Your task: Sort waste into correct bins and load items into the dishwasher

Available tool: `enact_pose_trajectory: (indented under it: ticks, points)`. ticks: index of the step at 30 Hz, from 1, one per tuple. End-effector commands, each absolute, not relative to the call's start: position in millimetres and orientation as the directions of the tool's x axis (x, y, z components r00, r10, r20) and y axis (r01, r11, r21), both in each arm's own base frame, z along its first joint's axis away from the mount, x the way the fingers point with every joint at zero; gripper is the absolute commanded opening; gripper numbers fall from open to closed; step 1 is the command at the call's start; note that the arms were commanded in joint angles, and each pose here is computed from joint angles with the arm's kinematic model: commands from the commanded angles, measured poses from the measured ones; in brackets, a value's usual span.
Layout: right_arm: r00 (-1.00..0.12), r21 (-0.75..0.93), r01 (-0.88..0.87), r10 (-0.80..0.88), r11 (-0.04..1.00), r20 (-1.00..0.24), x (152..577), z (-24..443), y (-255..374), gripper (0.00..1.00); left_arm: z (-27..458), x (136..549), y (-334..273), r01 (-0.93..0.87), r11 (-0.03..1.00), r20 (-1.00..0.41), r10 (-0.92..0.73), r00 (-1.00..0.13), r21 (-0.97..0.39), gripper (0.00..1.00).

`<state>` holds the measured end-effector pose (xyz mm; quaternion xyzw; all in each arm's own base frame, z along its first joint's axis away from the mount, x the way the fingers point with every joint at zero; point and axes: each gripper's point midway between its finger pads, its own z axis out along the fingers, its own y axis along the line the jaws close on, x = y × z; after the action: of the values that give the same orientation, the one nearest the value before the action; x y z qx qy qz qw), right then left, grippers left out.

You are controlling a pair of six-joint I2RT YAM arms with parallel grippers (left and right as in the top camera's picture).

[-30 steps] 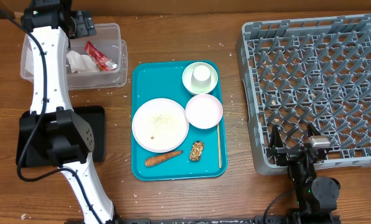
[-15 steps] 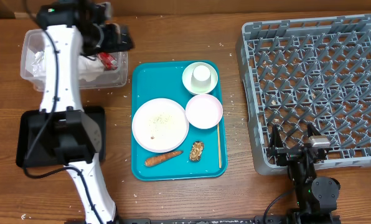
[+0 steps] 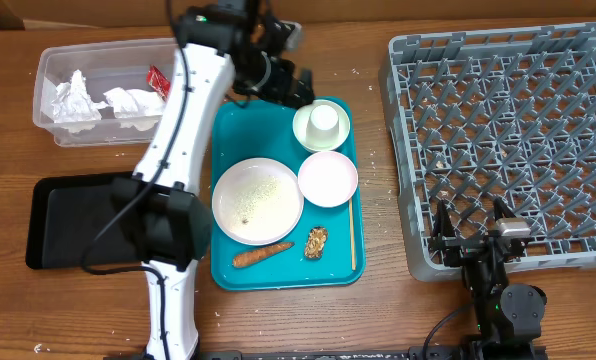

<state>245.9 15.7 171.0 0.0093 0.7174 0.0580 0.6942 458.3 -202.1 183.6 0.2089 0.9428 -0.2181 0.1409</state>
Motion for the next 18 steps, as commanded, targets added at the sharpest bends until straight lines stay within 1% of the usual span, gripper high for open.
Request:
enact_pose_trajectory:
  ticks: [1, 3, 5, 7, 8, 9, 14, 18]
  points:
    - [-0.031, 0.096, -0.070, 0.094, 0.993, -0.995, 246, 169, 16, 1.00, 170, 445, -207, 0.485, 0.841, -0.301, 0.410, -0.861, -0.241, 1.00]
    - [-0.031, 0.096, -0.070, 0.094, 0.993, -0.995, 246, 169, 16, 1.00, 165, 433, -205, 0.484, 0.853, -0.247, 0.435, -0.866, -0.194, 1.00]
    - [-0.031, 0.096, -0.070, 0.094, 0.993, -0.995, 246, 169, 16, 1.00, 160, 424, -196, 0.449, 0.884, -0.187, 0.423, -0.887, -0.132, 1.00]
    - [-0.031, 0.096, -0.070, 0.094, 0.993, -0.995, 246, 169, 16, 1.00, 156, 418, -179, 0.364, 0.930, -0.127, 0.355, -0.926, -0.056, 1.00]
    - [-0.031, 0.096, -0.070, 0.094, 0.993, -0.995, 246, 170, 16, 1.00, 155, 411, -166, 0.288, 0.957, -0.081, 0.286, -0.955, -0.011, 1.00]
    - [-0.031, 0.096, -0.070, 0.094, 0.993, -0.995, 246, 169, 16, 1.00, 155, 406, -159, 0.246, 0.969, -0.054, 0.246, -0.968, 0.005, 1.00]
    - [-0.031, 0.096, -0.070, 0.094, 0.993, -0.995, 246, 169, 16, 1.00, 154, 395, -135, 0.113, 0.993, 0.020, 0.113, -0.993, 0.023, 1.00]
    - [-0.031, 0.096, -0.070, 0.094, 0.993, -0.995, 246, 169, 16, 1.00, 150, 393, -125, 0.100, 0.995, 0.052, 0.099, -0.994, 0.019, 1.00]
